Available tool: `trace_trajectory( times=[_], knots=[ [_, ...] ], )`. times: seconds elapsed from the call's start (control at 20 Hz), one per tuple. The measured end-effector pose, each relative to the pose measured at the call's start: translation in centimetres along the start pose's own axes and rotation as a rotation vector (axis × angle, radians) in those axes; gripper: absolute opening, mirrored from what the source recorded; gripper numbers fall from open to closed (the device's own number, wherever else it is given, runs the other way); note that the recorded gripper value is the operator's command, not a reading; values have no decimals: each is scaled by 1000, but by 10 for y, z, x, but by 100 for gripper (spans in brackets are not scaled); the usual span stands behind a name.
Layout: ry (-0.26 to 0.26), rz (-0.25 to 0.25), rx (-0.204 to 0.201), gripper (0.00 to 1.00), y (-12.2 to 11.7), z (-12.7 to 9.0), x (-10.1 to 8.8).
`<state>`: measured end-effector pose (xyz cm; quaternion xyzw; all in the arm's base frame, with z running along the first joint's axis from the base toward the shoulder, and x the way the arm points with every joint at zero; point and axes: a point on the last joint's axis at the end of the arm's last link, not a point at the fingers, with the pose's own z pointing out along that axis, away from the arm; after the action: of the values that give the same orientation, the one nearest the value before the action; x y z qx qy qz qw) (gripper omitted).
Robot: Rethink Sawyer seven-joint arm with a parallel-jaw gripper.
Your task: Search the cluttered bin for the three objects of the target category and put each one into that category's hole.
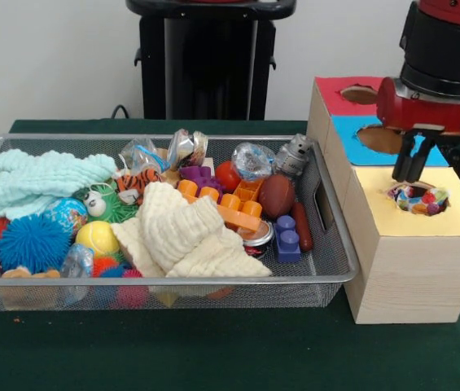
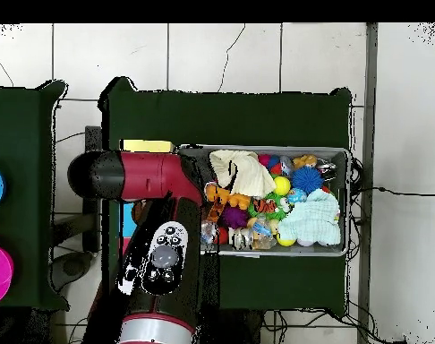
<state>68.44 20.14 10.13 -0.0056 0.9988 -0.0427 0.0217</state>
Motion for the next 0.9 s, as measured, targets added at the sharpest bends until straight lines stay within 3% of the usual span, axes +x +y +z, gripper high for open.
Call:
trace_trajectory(
  times=[0.4,0.9],
  knots=[
    [-42,-12,-1,0,6,-1,-23],
    [-14,-26,7,0,13,15,-12]
  ],
)
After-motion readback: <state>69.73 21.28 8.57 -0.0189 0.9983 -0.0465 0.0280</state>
